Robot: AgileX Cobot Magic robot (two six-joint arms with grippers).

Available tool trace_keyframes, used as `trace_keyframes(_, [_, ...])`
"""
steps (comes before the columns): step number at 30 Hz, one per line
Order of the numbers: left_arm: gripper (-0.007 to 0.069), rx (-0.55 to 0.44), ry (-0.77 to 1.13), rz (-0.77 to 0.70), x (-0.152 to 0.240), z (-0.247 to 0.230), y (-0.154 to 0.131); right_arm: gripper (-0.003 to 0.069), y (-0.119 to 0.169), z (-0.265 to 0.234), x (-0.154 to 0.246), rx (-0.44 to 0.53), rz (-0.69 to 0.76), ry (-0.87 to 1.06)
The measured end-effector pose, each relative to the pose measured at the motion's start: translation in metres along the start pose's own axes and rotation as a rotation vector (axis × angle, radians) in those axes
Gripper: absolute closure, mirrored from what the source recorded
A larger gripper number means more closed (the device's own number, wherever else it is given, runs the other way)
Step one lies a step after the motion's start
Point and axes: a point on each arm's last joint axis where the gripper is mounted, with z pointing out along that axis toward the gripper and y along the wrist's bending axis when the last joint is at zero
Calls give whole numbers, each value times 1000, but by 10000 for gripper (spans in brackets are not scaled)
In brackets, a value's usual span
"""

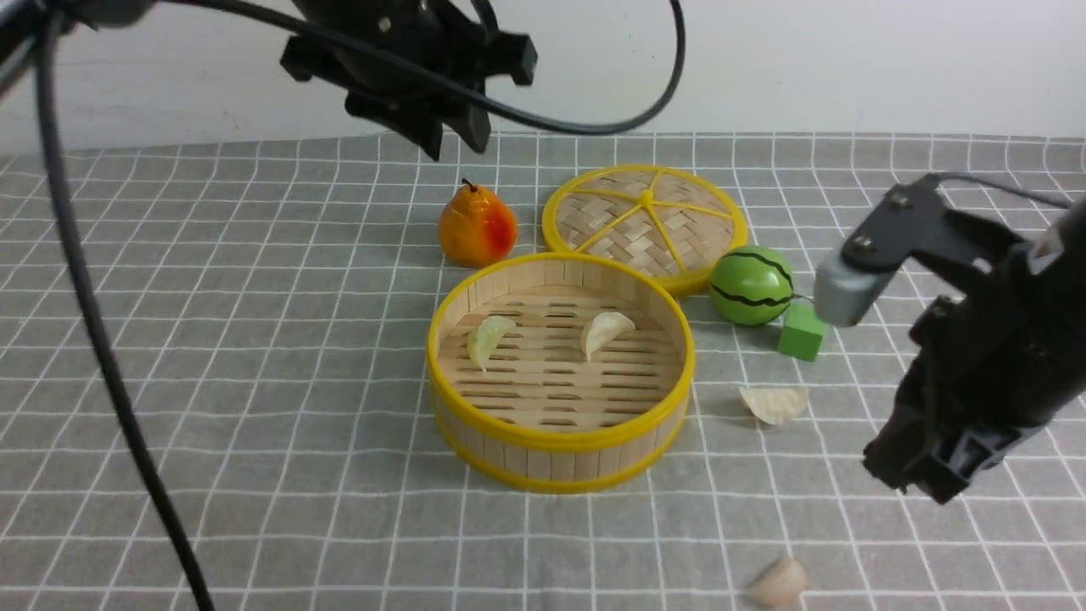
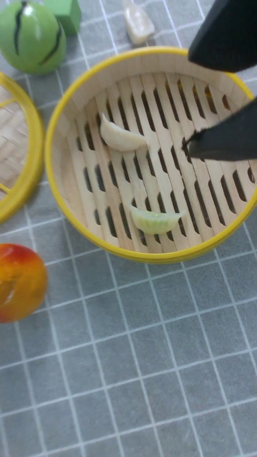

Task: Put the dumplings into the steamer on the table with the grey tablecloth.
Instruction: 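Reach for and grasp a dumpling lying on the table beside the steamer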

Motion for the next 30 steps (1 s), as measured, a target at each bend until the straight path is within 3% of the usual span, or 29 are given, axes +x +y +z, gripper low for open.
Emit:
trace_keyframes(2, [531, 2, -12, 1, 5, -18, 0, 657, -6, 20, -5, -49, -22, 34])
trace_keyframes(5, [635, 7, 13, -4, 19, -30, 1, 617, -11, 42, -9, -119, -53, 64])
trace_keyframes(9, [639, -6, 105, -3, 54, -35, 6, 494, -16, 67, -11, -211, -178, 98])
trace_keyframes(12, [639, -15, 165, 12, 92, -43, 13, 362, -20, 84, -12, -251, -316, 92])
trace_keyframes(17, [639, 3, 99, 29, 144, -67, 21, 244, -29, 117, -9, -264, -441, 104])
trace_keyframes(24, [639, 15, 4, 29, 222, -92, 34, 235, -43, 137, -6, -183, -541, 135])
trace_keyframes(30, [639, 21, -45, 30, 254, -100, 40, 248, -47, 147, -4, -178, -598, 153])
